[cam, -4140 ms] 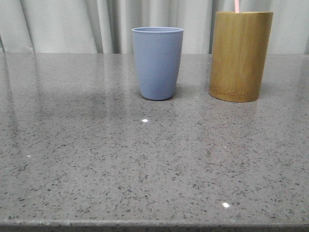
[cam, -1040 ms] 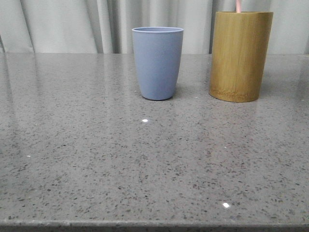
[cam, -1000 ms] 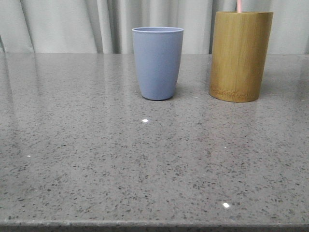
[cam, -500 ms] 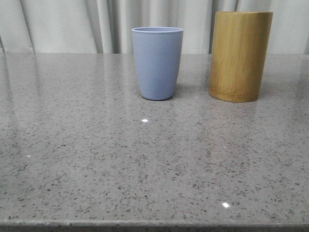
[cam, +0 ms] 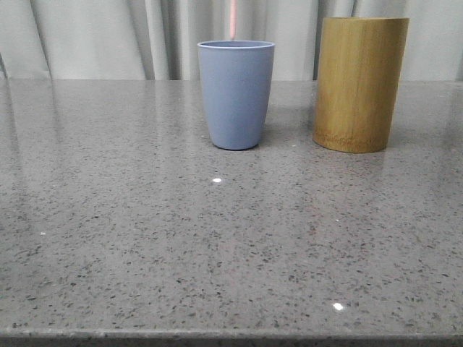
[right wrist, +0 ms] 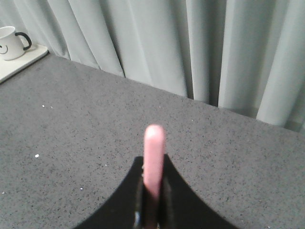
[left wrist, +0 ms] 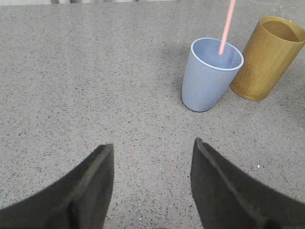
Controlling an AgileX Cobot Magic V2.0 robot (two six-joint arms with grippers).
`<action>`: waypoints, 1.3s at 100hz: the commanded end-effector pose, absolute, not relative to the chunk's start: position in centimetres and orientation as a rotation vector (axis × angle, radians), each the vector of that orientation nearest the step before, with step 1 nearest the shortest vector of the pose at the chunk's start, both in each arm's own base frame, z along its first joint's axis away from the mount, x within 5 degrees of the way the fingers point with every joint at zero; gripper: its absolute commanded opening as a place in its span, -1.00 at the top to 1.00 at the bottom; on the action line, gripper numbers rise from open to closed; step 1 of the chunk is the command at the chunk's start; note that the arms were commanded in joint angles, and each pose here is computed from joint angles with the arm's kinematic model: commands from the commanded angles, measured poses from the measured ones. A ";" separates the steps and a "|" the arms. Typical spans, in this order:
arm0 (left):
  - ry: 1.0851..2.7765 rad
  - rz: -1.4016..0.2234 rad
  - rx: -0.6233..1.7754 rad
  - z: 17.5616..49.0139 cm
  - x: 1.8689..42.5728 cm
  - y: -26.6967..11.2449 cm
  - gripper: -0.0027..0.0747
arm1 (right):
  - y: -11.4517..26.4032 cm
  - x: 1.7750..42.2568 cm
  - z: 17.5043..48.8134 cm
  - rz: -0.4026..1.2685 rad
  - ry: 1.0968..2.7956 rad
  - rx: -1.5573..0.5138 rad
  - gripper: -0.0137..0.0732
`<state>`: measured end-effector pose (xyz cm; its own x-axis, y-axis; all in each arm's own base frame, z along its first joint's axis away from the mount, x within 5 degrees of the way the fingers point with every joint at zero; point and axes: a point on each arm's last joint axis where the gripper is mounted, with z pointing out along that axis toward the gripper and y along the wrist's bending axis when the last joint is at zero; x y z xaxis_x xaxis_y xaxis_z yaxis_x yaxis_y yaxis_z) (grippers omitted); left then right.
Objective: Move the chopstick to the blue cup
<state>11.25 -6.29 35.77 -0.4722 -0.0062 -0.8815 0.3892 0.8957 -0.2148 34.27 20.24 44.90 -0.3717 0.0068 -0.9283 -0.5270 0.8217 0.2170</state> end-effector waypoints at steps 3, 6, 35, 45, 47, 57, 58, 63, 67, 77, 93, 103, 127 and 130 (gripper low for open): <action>1.909 -0.521 0.261 37.4 11.3 -6.4 -0.02 | 20.0 34.1 46.7 0.610 1.781 -0.365 0.79; 1.909 -0.521 0.261 37.4 11.3 -6.4 -0.02 | 20.1 34.3 46.4 0.608 1.791 -0.367 0.79; 1.906 -0.522 0.260 37.4 11.3 -6.4 -0.02 | 20.8 35.3 44.5 0.599 1.869 -0.387 0.34; 1.906 -0.522 0.260 37.4 11.3 -6.4 -0.02 | 20.8 35.3 44.5 0.599 1.868 -0.386 0.18; 1.906 -0.522 0.260 37.4 11.3 -6.4 -0.02 | 20.8 35.3 44.5 0.599 1.867 -0.386 0.17; 1.906 -0.522 0.260 37.4 11.3 -6.4 -0.02 | 20.7 35.4 44.6 0.598 1.864 -0.383 0.16; 1.906 -0.522 0.260 37.4 11.3 -6.4 -0.02 | 20.7 35.4 44.6 0.598 1.864 -0.383 0.16; 1.906 -0.522 0.260 37.4 11.3 -6.4 -0.02 | 20.6 35.4 44.6 0.598 1.865 -0.381 0.16; 1.906 -0.522 0.260 37.4 11.3 -6.4 -0.02 | 20.6 35.3 44.6 0.599 1.863 -0.380 0.16; 1.906 -0.522 0.260 37.4 11.3 -6.4 -0.02 | 20.4 35.1 45.0 0.599 1.860 -0.380 0.16; 1.906 -0.522 0.260 37.4 11.3 -6.4 -0.02 | 19.8 34.0 46.1 0.595 1.847 -0.388 0.17; 1.906 -0.522 0.260 37.4 11.3 -6.4 -0.02 | 19.2 33.1 46.6 0.564 1.831 -0.399 0.17; 1.906 -0.522 0.260 37.4 11.3 -6.4 -0.02 | 16.9 29.6 46.6 0.499 1.800 -0.409 0.17; 1.906 -0.522 0.260 37.4 11.3 -6.4 -0.02 | 16.6 29.1 46.6 0.500 1.790 -0.404 0.17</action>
<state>11.27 -6.30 35.81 -0.4686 -0.0083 -0.8834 0.3901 0.8953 -0.2153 31.64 18.37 43.30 -0.4136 -0.0887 -0.9061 -0.5110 0.8464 0.1504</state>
